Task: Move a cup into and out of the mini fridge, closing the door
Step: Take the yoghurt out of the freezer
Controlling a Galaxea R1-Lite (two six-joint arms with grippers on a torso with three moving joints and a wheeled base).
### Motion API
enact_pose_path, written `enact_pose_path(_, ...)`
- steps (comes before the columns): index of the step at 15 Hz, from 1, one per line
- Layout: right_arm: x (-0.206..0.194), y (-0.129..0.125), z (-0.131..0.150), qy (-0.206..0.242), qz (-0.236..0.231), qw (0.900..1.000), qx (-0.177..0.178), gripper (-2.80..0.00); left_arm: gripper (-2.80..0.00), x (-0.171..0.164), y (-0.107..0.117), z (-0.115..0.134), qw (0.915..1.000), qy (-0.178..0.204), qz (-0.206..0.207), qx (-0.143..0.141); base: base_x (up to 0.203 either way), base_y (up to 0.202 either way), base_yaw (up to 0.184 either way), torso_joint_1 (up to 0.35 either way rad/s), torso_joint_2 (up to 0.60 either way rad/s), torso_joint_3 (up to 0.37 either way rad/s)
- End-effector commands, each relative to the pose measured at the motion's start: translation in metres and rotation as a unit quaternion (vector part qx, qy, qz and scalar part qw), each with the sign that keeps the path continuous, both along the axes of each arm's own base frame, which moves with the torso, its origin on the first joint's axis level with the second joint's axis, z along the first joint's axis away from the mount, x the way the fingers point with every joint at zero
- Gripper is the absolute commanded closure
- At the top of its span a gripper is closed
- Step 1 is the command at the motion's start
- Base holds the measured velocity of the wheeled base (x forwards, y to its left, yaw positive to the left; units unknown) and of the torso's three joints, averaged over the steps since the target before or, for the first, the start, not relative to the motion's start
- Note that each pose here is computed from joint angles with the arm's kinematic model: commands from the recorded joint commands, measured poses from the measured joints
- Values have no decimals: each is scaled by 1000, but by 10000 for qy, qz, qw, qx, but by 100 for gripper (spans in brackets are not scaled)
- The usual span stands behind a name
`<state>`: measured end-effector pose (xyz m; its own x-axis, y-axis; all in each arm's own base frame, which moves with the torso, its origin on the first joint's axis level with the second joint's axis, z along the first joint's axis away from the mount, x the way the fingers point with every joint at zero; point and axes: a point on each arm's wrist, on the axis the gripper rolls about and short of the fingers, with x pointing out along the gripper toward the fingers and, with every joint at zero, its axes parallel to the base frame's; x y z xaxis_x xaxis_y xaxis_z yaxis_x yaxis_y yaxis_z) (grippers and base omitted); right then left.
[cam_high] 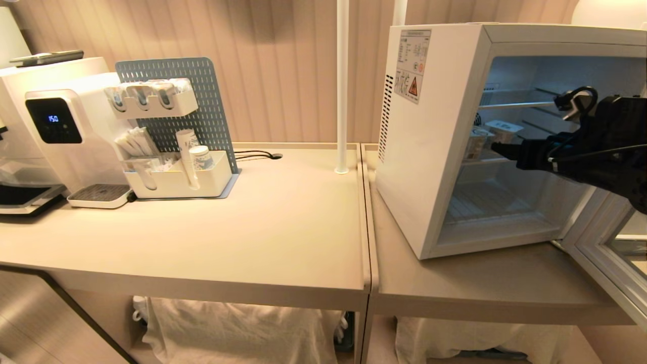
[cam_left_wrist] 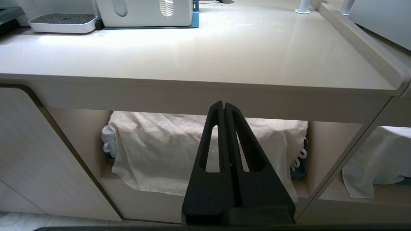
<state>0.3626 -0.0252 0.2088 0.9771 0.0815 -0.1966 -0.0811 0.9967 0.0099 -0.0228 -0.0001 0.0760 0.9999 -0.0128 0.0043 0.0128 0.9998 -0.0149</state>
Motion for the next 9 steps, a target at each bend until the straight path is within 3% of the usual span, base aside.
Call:
enact_pose_path(1,23,-2,-17,85,-4,10000,11,-280,0,0,0,0,10000,6,-3,-2,0,0,0,0,0,0)
enact_pose_path(6,60,-5,-47,249,-40,9997,39,-280,0,0,0,0,10000,11,2,-2,0,0,0,0,0,0)
enact_pose_path(9,74,-7,-46,110,-264,9996,-14,-280,0,0,0,0,10000,12,2,-2,0,0,0,0,0,0)
